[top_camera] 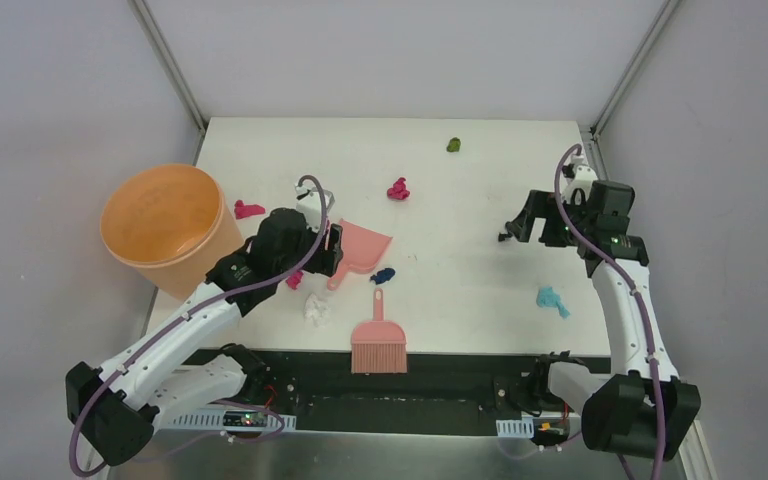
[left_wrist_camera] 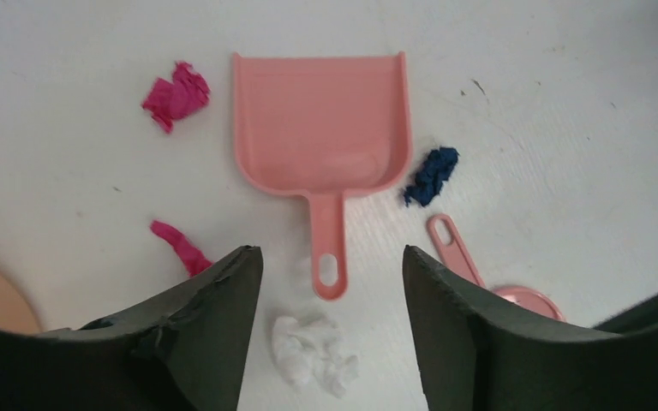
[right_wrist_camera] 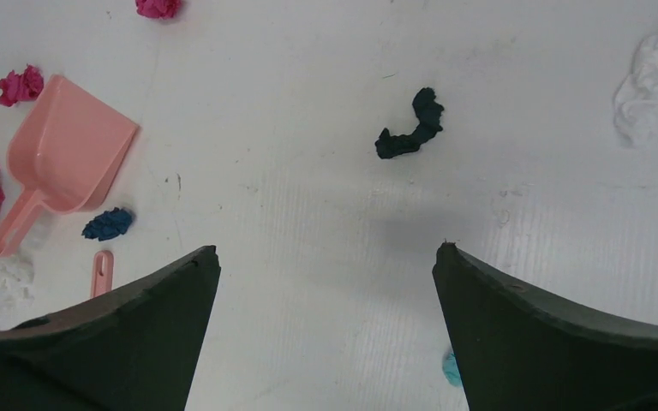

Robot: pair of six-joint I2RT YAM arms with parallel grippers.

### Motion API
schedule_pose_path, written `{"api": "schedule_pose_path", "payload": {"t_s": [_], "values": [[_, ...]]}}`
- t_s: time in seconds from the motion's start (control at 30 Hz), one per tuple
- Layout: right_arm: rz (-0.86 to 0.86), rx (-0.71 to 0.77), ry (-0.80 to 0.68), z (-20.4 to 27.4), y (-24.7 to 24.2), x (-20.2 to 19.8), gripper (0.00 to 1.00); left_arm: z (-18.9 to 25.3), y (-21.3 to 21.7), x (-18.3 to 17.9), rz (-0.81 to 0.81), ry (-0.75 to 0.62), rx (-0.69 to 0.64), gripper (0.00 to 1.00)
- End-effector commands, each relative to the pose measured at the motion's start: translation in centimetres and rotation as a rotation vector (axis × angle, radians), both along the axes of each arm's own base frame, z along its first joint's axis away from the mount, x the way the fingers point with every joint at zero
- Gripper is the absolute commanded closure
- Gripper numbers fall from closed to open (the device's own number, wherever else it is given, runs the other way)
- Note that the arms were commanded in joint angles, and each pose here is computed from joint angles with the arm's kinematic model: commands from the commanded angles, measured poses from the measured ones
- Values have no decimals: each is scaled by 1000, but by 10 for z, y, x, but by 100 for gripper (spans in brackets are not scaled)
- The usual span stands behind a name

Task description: Sweep away the paper scraps from the table

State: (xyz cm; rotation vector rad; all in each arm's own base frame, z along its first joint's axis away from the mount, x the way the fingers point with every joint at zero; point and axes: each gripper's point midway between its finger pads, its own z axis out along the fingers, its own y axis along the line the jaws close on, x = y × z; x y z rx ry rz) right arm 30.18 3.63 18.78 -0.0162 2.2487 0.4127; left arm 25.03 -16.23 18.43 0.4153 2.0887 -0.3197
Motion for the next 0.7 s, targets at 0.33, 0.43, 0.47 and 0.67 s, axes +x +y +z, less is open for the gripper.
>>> {"api": "schedule_pose_path", "payload": {"t_s": [0.33, 0.43, 0.47, 0.67], "values": [[449, 70, -156, 10, 57, -49, 0, -69, -18, -91, 167, 472, -231, 50], [453, 65, -168, 9, 58, -53, 0, -88, -21, -100, 151, 502, -160, 49], [453, 63, -164, 8, 58, -53, 0, -95, -25, -104, 134, 526, -132, 50], [459, 39, -151, 1, 55, -52, 0, -116, -55, -128, 34, 579, 41, 51]]}}
